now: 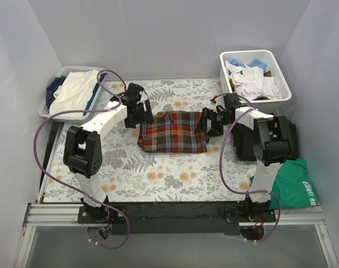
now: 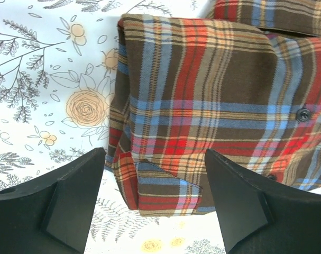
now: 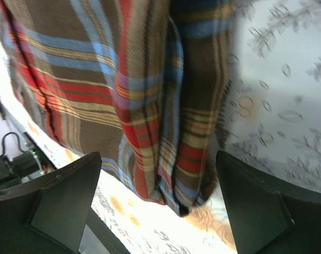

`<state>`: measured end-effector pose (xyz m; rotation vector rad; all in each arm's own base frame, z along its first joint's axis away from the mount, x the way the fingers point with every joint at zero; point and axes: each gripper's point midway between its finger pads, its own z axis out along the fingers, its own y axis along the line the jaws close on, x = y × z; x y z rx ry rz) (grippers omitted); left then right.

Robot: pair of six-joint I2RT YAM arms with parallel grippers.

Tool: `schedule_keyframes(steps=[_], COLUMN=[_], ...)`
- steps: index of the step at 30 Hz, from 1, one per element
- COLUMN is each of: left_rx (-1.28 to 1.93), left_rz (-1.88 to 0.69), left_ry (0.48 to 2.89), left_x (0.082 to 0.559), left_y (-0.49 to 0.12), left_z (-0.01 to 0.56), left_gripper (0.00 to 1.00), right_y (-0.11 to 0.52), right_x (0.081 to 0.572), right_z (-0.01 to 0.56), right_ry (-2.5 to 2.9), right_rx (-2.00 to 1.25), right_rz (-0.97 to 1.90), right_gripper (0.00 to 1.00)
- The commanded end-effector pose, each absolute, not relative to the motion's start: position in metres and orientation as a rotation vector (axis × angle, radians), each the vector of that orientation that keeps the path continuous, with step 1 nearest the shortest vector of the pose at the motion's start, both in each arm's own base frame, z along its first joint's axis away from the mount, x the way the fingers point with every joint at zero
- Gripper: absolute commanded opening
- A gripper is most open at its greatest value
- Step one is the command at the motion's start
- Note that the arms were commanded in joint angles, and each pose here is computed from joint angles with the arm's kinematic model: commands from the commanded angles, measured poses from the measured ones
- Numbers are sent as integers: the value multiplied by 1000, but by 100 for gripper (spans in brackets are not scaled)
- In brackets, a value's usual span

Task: Fold and stack the long sleeve shirts
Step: Fold the shirt

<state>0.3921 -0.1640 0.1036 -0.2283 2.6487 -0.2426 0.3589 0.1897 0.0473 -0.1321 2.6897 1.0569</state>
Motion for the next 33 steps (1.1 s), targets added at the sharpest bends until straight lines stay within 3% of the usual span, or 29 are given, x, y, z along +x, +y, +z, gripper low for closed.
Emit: schedule_keyframes(steps=[1,10,13,16,20,27,28,29,33], left_rx=[-282,-241,-235,-221,-220,-216,-219,-217,-234], left_rz=[-157,-129,-127,-135,-138,-132,-132,-131,-127], left_ry=[2670,2815,2860,2880,2873,2851,2832,2819,2745], left_x=[388,373,364,358,359,364,370,372,390], left_y=[-148,-162,-166,-170,-171,-171,-171,-171,-167], left_z=[91,39,25,18,20,33,40,46,83], left_gripper=[76,75,75,75,75,75,75,75,76], right_y=[196,243,256,263,262,261,260,259,247], right_x=[357,337,328,320,319,323,323,325,334], right_z=[18,-5,-11,-14,-13,4,6,8,17], right_ry=[2703,2772,2790,2804,2807,2775,2777,2773,2779], right_rx=[-153,-270,-296,-304,-297,-288,-285,-287,-298], right_rz=[1096,1169,1198,1228,1206,1186,1184,1177,1070], right_gripper=[99,99,95,83,58,29,13,3,1])
